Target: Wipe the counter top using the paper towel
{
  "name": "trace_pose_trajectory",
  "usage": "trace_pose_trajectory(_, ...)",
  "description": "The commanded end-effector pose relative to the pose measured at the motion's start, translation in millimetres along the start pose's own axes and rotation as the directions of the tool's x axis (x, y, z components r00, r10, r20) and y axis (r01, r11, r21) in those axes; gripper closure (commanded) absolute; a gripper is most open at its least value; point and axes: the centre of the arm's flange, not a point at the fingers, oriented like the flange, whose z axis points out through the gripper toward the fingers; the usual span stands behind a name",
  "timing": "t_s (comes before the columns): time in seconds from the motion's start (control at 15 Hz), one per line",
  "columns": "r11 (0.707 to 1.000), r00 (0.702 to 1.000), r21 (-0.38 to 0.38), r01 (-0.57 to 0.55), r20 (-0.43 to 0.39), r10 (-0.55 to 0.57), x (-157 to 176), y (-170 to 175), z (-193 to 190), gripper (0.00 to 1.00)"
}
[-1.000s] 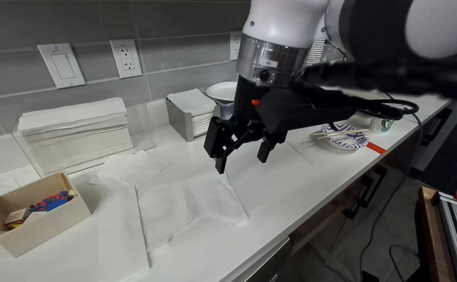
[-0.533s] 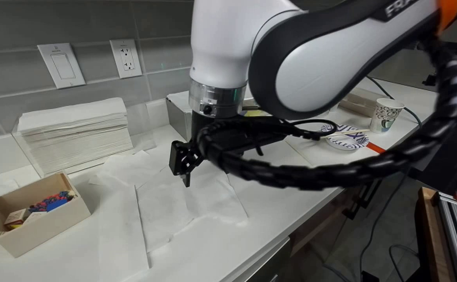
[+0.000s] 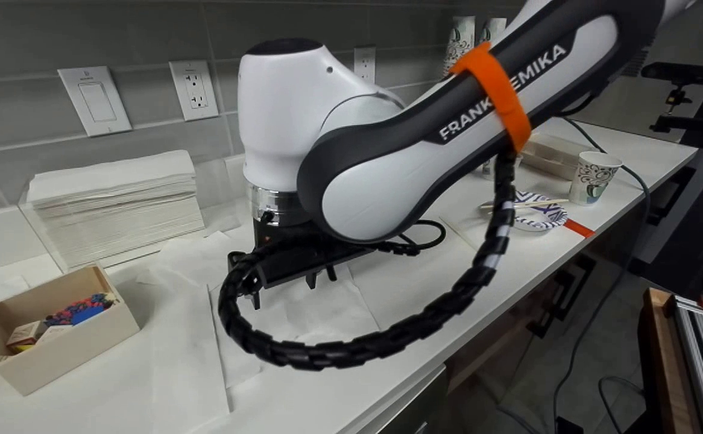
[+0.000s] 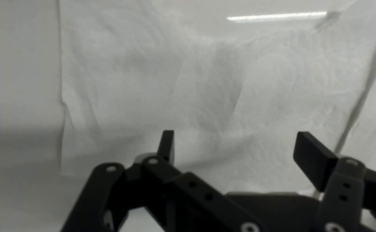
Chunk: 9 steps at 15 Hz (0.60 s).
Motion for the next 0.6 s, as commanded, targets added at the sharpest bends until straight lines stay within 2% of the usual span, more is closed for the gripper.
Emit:
trace_pose_trajectory(0.0, 1.000, 1.000, -0.021, -0.008, -0.008, 0.008, 14, -12, 26, 0.37)
trace_pose_trajectory(0.2, 1.000, 1.000, -0.024, -0.004, 0.000, 0.004, 14, -12, 31, 0.61)
trace_pose_trajectory(0.53, 0.999, 0.999, -0.029, -0.027, 0.022, 0.027, 8, -12, 10, 0.99)
